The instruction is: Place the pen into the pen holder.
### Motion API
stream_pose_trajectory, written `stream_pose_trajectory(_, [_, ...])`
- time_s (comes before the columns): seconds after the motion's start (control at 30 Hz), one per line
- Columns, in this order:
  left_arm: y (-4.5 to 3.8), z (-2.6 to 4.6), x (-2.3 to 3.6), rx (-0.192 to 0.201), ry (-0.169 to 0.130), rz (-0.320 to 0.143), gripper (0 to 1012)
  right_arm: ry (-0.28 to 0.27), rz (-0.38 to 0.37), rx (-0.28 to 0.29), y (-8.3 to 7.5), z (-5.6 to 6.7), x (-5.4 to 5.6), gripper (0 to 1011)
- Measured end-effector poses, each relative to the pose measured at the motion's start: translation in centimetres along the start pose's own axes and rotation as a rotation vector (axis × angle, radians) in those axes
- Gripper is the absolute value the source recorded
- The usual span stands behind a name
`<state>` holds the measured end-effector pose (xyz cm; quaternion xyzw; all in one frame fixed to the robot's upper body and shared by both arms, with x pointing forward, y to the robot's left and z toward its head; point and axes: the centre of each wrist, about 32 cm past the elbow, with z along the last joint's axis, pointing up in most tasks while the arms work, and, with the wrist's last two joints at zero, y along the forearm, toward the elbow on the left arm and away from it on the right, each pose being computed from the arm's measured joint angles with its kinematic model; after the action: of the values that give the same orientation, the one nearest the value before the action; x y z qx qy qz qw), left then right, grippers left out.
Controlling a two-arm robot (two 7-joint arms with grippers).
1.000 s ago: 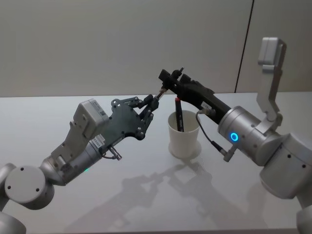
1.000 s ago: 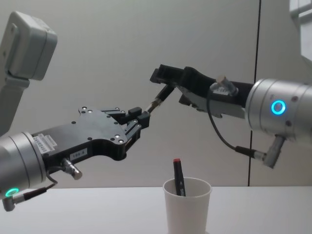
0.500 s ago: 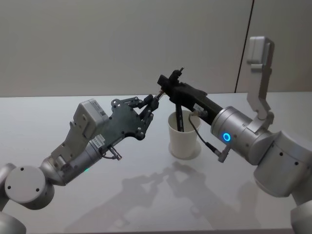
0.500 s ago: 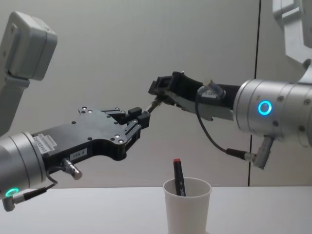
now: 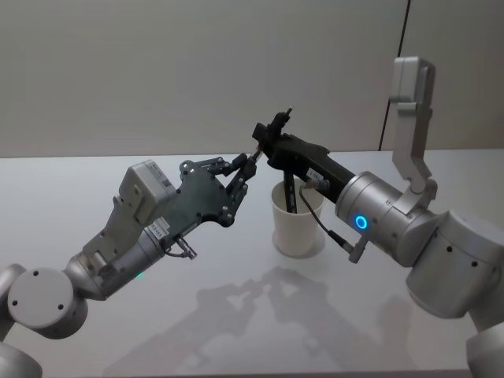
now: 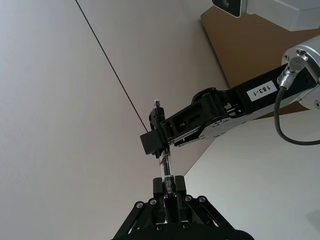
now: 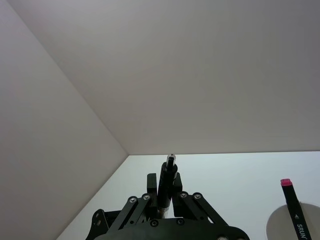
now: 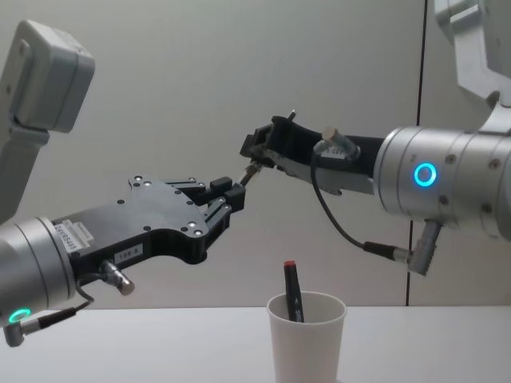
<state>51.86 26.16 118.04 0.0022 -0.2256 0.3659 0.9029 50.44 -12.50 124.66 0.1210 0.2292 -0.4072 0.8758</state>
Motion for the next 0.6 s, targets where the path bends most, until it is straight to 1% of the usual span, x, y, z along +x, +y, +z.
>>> stream_pose_trajectory(0.43, [-0.03,0.03,0.0,-0.003,0.0,0.0,148,-0.012,0.002,-0.002,0.08,-0.05,-0.23,147])
stream_pose_trajectory(0.47, [-0.03,0.03,0.0,-0.003,0.0,0.0,198,-0.012,0.002,-0.002,0.07,-0.04,-0.22,146])
stream_pose_trajectory(0.5, [-0.02,0.03,0.0,-0.003,0.0,0.0,210,-0.013,0.002,-0.002,0.07,-0.04,-0.21,146])
stream_pose_trajectory(0.53, [-0.02,0.03,0.0,-0.003,0.0,0.0,263,-0.013,0.002,-0.002,0.08,-0.04,-0.23,145])
stream_pose_trajectory(0.6, [-0.02,0.03,0.01,-0.003,0.0,0.0,302,-0.014,0.003,0.0,0.08,-0.02,-0.22,145])
